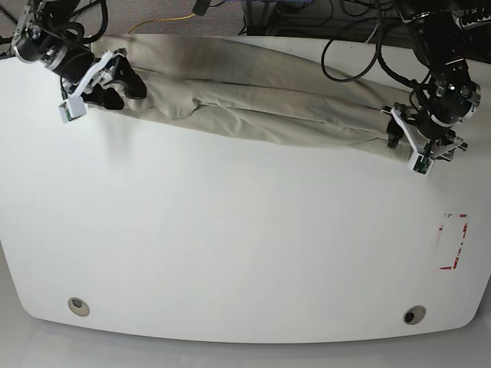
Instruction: Fold the T-shirt properly
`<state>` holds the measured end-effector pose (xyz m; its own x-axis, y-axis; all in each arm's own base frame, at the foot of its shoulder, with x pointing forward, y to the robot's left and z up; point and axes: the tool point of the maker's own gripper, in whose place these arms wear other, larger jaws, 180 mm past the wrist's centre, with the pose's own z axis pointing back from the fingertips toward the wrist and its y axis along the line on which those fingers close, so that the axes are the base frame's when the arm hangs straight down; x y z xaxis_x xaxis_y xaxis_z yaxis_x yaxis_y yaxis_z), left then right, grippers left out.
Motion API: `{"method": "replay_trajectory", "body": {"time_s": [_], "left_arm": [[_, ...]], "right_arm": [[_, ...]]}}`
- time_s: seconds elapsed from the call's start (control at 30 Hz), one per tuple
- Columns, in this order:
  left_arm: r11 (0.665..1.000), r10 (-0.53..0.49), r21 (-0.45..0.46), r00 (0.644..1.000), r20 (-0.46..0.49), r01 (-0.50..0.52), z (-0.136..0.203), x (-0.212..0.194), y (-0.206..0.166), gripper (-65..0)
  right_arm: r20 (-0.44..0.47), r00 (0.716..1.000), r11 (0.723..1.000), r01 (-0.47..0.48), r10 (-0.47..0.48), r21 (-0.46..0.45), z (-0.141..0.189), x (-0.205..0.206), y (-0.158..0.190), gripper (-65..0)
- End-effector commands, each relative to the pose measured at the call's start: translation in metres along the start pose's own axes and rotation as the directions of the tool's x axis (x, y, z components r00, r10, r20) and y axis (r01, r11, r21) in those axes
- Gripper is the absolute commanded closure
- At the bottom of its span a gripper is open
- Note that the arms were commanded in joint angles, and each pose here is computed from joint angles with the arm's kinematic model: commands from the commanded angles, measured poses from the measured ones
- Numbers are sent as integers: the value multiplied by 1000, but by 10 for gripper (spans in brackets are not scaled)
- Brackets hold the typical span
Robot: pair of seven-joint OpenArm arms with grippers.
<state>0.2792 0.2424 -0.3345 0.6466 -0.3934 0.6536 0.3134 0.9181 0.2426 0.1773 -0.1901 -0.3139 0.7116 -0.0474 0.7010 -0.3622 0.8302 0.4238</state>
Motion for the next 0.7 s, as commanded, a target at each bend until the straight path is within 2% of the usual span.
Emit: {"method": "replay_trajectory", "body": {"time_s": [0.0, 0.07, 0.13, 0.23, 0.3, 0.43, 0.53, 0.67], "left_arm": [[1000, -12, -24, 999, 35, 13, -1, 10, -11, -385], [999, -29, -37, 1000, 8, 29, -6, 4, -18, -385], [998, -47, -36, 998, -29, 46, -10, -5, -20, -385], [999, -41, -20, 995, -89, 39, -15, -23, -13, -385], [1000, -13, -3, 993, -117, 13, -15, -35, -4, -385], [998, 52, 28, 985, -164, -48, -14, -58, 11, -385], [996, 86, 35, 974, -210, -80, -17, -78, 21, -385], [995, 99, 32, 966, -238, -95, -19, -89, 23, -385]], "right_arm": [[-2, 1000, 999, -29, 29, 26, -10, 2, 10, -377], [-22, 999, 999, -43, 43, 34, -22, -1, 14, -369], [-77, 995, 998, -54, 55, 22, -33, -14, 18, -322], [-177, 982, 996, -76, 68, -41, -41, -37, 9, -235], [-245, 968, 994, -69, 47, -84, -45, -57, -3, -201], [-363, 932, 983, -60, -7, -173, -52, -87, -36, -200], [-398, 916, 973, -54, -42, -227, -62, -94, -65, -200], [-400, 915, 963, -56, -56, -263, -75, -89, -91, -200]]}}
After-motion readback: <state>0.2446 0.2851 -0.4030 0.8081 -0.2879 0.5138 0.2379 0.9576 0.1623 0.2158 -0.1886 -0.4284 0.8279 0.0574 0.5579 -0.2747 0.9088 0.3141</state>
